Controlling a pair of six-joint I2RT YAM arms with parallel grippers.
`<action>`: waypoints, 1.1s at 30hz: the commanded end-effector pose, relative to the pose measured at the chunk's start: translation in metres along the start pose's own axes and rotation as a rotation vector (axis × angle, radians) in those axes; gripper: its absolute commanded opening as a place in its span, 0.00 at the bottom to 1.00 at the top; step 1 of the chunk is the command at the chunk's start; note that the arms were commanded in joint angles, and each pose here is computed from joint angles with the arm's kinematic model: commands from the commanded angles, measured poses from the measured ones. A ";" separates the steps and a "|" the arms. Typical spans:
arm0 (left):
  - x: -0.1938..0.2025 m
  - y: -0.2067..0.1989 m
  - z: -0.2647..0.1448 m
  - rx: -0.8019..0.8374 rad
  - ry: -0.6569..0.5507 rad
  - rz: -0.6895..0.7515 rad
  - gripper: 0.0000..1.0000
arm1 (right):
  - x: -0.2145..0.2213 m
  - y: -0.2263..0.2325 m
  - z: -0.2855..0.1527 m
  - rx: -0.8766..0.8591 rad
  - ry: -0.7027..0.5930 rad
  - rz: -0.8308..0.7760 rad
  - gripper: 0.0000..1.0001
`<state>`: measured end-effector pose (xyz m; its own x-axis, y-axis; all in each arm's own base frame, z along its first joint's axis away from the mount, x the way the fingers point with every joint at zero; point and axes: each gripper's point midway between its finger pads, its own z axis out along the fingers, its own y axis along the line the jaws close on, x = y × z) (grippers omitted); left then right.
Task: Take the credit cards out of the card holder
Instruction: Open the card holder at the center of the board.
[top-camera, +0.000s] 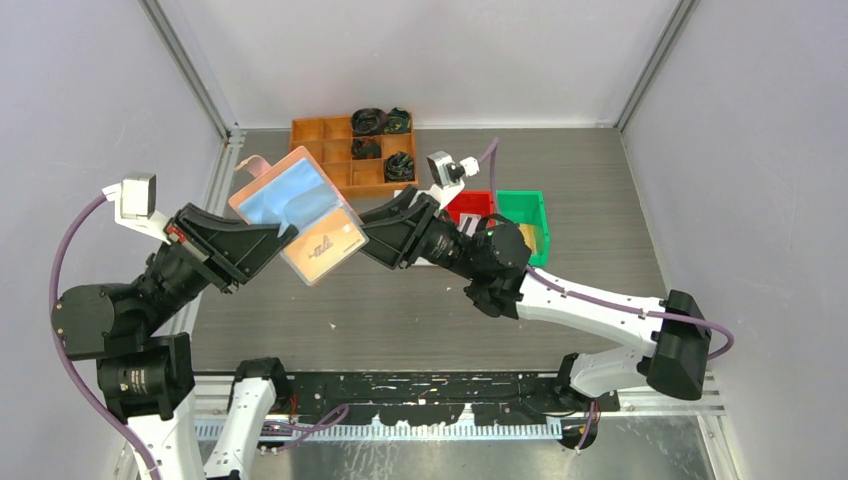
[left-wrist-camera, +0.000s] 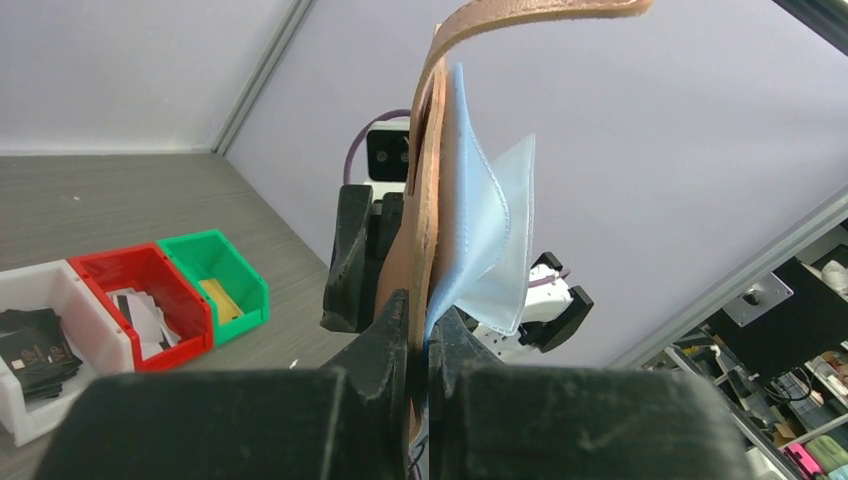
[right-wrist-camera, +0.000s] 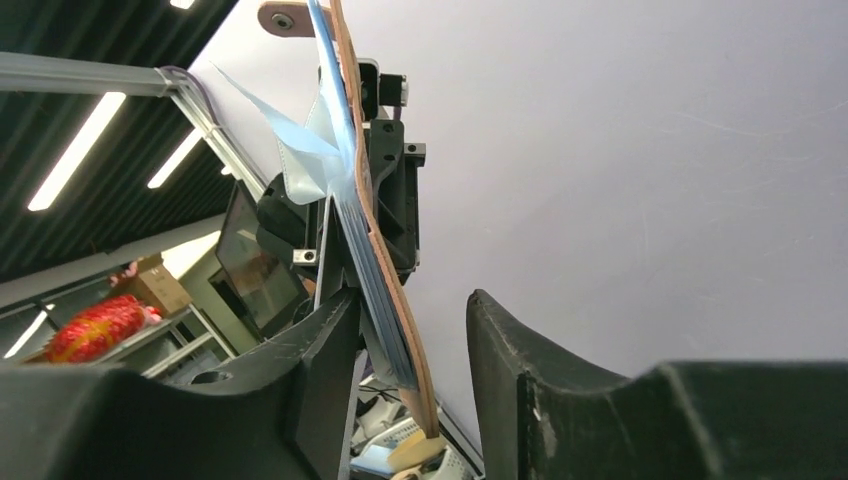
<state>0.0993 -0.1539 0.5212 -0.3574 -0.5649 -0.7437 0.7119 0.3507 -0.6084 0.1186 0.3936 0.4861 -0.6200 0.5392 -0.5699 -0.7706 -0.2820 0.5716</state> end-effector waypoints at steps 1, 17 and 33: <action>0.000 -0.012 -0.003 0.032 -0.001 0.049 0.00 | -0.032 0.039 0.009 -0.122 -0.105 0.026 0.46; 0.031 0.051 -0.037 -0.140 -0.015 0.715 0.99 | -0.016 -0.062 -0.051 0.804 0.387 -0.274 0.01; 0.071 0.115 -0.047 -0.183 0.142 0.862 1.00 | 0.023 -0.095 -0.017 1.186 0.605 -0.848 0.01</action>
<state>0.1295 -0.1148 0.3946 0.1838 0.0021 -0.9830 0.6385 0.7601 0.1210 0.1636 0.4575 0.3611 -0.3888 -0.2808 -0.8775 -0.6144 0.7888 0.0198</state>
